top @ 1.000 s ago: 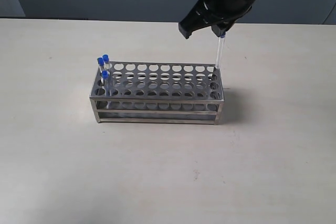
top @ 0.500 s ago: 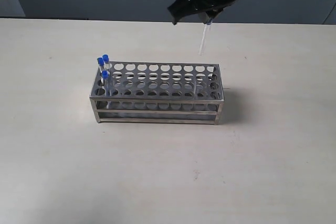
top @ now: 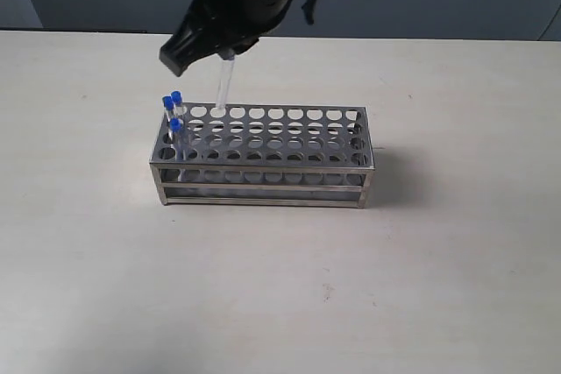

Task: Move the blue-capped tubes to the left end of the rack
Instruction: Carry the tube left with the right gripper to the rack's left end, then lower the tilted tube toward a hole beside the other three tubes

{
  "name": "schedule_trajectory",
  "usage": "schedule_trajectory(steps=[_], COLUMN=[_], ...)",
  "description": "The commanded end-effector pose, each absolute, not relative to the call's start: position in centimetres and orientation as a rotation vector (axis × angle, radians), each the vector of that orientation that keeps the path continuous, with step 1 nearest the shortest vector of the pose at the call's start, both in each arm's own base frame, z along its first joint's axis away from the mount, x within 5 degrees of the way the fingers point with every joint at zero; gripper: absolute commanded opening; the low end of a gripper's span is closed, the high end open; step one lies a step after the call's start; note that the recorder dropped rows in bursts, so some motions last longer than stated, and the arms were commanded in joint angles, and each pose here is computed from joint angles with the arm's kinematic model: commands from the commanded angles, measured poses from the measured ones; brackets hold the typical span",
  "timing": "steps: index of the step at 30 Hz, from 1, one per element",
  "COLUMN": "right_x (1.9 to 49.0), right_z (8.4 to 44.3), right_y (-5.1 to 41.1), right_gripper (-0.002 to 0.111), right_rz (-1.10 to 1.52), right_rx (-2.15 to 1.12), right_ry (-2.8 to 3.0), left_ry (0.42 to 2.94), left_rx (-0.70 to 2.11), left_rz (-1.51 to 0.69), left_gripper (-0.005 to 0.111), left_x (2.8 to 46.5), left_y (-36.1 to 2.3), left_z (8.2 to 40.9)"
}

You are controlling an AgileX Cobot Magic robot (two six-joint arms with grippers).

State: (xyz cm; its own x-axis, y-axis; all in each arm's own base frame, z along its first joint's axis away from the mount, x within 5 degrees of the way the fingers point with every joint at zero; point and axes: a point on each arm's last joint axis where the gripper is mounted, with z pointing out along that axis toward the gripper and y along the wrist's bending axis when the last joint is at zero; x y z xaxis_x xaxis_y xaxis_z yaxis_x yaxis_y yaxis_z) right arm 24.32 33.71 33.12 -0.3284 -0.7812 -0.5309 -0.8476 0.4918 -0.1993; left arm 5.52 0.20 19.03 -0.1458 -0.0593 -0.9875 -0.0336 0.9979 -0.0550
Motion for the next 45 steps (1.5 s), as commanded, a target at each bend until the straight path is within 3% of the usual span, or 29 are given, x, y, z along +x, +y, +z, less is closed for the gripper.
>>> schedule_trajectory(steps=[1, 19, 45], right_x=[23.2, 23.8, 24.2], right_z=[33.8, 30.8, 26.3], right_y=[35.2, 39.6, 41.7], right_gripper=[0.0, 0.0, 0.0], right_rz=[0.167, 0.208, 0.288], right_rx=[-1.393, -1.556, -1.618], right_ry=[2.137, 2.204, 2.257], left_ry=[1.713, 1.713, 1.713], left_rx=[-0.065, -0.065, -0.065], left_rz=[-0.025, -0.025, -0.025], left_gripper=[0.001, 0.001, 0.001], left_x=[5.6, 5.6, 5.6], left_y=[0.2, 0.2, 0.2], left_z=[19.2, 19.2, 19.2])
